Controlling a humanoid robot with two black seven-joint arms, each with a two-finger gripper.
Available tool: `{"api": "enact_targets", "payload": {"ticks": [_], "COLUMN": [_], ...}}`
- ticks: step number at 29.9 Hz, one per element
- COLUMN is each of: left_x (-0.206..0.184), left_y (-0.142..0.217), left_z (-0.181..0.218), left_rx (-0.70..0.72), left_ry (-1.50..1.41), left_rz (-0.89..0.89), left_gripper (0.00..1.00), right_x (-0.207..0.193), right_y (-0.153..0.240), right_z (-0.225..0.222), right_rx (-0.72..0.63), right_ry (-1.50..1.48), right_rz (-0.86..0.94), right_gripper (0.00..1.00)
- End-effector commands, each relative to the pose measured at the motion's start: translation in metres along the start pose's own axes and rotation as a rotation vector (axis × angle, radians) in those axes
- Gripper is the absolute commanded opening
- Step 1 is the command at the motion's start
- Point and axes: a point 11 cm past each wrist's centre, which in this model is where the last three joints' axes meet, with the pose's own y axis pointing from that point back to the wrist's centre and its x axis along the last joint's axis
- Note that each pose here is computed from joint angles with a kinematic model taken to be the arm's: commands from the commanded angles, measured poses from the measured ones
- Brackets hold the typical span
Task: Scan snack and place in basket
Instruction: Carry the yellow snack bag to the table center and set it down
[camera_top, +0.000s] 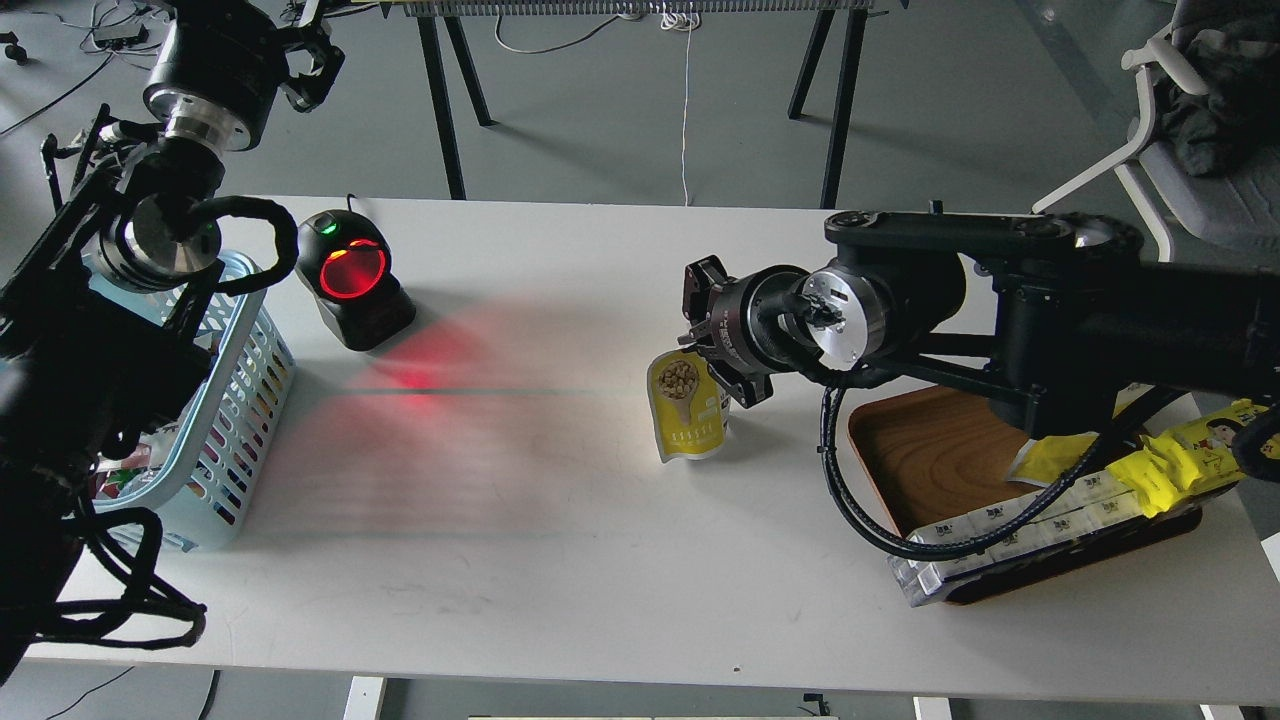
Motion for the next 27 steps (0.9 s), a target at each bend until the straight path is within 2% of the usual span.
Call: {"api": "enact_targets", "payload": {"ticks": [1,15,18,20,24,27], "left_x": [0.000,0.001,0.001,0.001,0.001,0.001], "left_y": [0.000,0.001,0.001,0.001,0.001,0.001], "left_z": [-0.002,-0.001,-0.001,-0.002,-0.001,-0.001], "left_rx": [0.003,0.005,0.005,0.006,0.005,0.006], "left_ry": [0.002,-0.003,-0.003,-0.004,-0.005,-0.007], "left_rz": [0.000,0.003,0.003,0.003,0.004,0.005], "left_gripper": [1.00,1.00,1.00,1.00,1.00,1.00], "right_x": [-0.006,-0.012,-0.012,-0.012,-0.009,-0.009], "right_y": [-0.003,0.001,0.002,0.002,0.003,0.008], "right_z": [-0.002,-0.016,-0.017,-0.017,-0.020,-0.026], "right_rx": [0.003,0.041,0.049,0.050,0.062,0.086], "right_ry": [0.003,0.006,0.017,0.017,0.027,0.029], "right_rz": [-0.006,-0.017,-0.013,-0.012,-0.002,-0.004], "right_gripper": [0.05,0.06,0.08,0.17,0.46,0.60]}}
